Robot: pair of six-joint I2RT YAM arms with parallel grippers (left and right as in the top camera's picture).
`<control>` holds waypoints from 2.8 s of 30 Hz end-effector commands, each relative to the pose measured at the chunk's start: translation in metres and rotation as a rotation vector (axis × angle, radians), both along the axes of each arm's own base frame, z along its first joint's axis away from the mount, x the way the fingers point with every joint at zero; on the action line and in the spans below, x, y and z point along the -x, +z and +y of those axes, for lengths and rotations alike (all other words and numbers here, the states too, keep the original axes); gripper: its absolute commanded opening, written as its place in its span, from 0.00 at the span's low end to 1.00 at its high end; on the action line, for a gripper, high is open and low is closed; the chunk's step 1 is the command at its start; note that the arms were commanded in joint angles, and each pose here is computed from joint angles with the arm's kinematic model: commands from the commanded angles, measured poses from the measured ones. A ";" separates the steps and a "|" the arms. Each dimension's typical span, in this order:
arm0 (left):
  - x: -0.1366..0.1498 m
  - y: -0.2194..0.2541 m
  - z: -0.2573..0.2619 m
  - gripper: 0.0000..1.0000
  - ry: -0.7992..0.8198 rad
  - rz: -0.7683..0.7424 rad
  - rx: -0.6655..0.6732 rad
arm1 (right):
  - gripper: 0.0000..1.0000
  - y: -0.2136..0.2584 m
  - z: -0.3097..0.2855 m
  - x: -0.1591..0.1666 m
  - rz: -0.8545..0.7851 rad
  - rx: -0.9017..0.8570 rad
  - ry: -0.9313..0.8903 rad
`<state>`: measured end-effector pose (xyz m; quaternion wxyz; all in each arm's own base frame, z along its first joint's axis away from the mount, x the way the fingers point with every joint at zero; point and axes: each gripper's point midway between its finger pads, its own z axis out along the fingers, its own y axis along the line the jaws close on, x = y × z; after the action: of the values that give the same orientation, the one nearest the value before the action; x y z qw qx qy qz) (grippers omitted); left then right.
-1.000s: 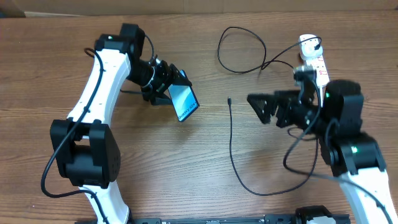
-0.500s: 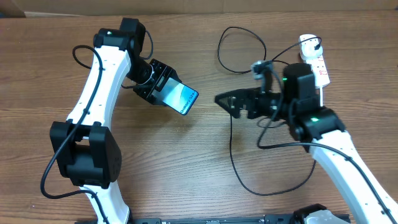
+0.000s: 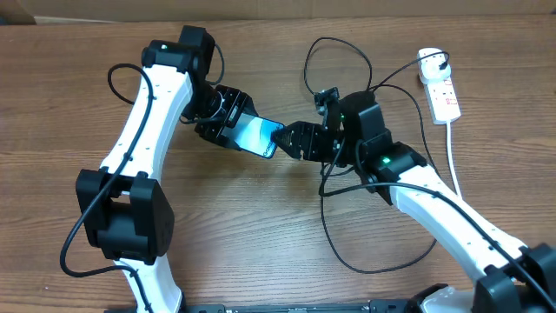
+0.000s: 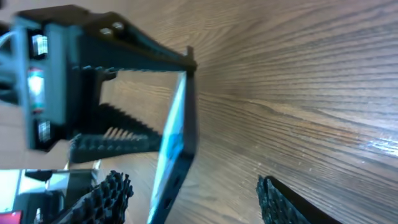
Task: Plug charger to phone and switch on socket
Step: 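Move the right gripper toward the phone held by the left gripper, then grasp the phone's side edge with the right gripper, then raise the phone with both grippers and rotate it vertical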
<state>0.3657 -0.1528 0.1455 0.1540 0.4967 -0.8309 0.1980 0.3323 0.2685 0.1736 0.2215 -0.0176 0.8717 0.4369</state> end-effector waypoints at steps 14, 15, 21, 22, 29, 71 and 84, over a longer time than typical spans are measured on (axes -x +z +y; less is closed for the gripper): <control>-0.001 0.003 -0.021 0.05 -0.001 -0.024 -0.037 | 0.50 -0.007 0.020 -0.014 0.072 -0.058 -0.078; -0.001 0.003 -0.022 0.04 0.000 -0.025 -0.037 | 0.49 -0.007 0.021 -0.014 0.080 -0.061 -0.084; -0.004 0.001 -0.026 0.04 -0.014 -0.053 -0.062 | 0.42 -0.009 0.023 -0.016 0.091 -0.056 -0.130; -0.005 0.001 -0.027 0.04 -0.015 -0.056 -0.068 | 0.42 -0.009 0.023 -0.016 0.089 -0.051 -0.136; -0.005 0.000 -0.037 0.04 -0.029 -0.079 -0.081 | 0.40 -0.013 0.026 -0.014 0.093 -0.036 -0.155; -0.002 0.004 -0.046 0.04 -0.030 -0.059 -0.023 | 0.04 -0.012 0.023 -0.020 0.075 -0.031 -0.179; -0.022 0.014 -0.011 0.62 -0.361 -0.313 0.091 | 0.04 0.011 -0.033 -0.049 0.050 -0.104 -0.206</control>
<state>0.3831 -0.1664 0.1522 0.1004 0.3985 -0.8800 0.2382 0.3740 0.2441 0.1462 0.2200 0.1186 0.8729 0.4190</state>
